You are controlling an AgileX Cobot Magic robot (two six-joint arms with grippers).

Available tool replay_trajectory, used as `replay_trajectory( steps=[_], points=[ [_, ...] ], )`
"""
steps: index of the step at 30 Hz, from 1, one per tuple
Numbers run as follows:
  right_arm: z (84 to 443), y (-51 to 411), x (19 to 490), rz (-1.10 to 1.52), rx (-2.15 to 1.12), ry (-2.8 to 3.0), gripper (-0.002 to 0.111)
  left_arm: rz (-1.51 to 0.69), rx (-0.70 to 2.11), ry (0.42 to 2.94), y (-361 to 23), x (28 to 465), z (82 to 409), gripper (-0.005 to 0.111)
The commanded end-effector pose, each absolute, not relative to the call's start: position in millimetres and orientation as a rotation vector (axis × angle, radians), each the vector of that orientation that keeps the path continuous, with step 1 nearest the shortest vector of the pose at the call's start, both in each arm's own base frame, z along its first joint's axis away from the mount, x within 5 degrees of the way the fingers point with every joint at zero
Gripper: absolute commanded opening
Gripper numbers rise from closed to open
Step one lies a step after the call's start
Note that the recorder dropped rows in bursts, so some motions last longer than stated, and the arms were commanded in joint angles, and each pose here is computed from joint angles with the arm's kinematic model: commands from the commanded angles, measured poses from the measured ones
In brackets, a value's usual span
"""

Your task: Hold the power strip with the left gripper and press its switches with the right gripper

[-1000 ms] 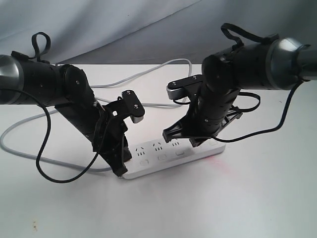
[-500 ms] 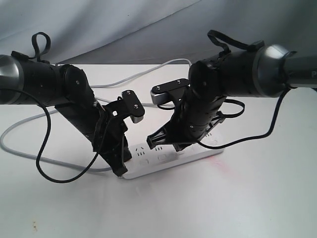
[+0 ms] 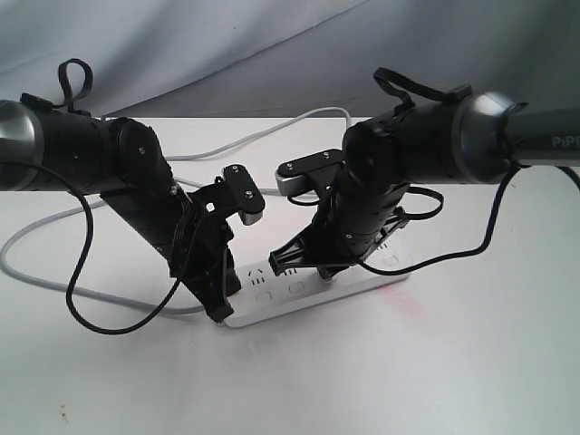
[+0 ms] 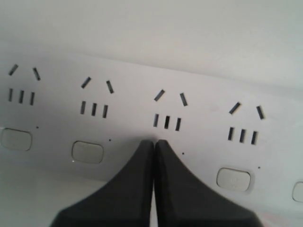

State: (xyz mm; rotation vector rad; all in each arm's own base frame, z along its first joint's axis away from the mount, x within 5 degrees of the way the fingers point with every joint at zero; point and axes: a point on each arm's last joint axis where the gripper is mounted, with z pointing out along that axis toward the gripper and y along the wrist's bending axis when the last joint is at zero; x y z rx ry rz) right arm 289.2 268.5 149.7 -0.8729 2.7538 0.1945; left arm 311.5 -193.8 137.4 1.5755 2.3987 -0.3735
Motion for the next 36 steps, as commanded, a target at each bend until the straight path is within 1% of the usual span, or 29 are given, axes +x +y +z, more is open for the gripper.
replay_trajectory(
  steps=[1, 21, 29, 36],
  points=[
    [148.4, 267.3, 288.9, 0.176, -0.893, 2.743, 0.0, -0.39, 1.563, 2.414, -195.2, 309.9, 136.6, 0.0],
    [147.8, 267.6, 289.2, 0.177, -0.893, 2.741, 0.0, -0.39, 1.563, 2.414, -195.2, 309.9, 136.6, 0.0],
    [117.4, 268.2, 289.6, 0.135, -0.91, 2.812, 0.0, -0.39, 1.563, 2.414, -195.2, 309.9, 136.6, 0.0],
    [111.8, 266.9, 288.3, 0.114, -0.921, 2.84, 0.0, -0.39, 1.563, 2.414, -195.2, 309.9, 136.6, 0.0]
  ],
)
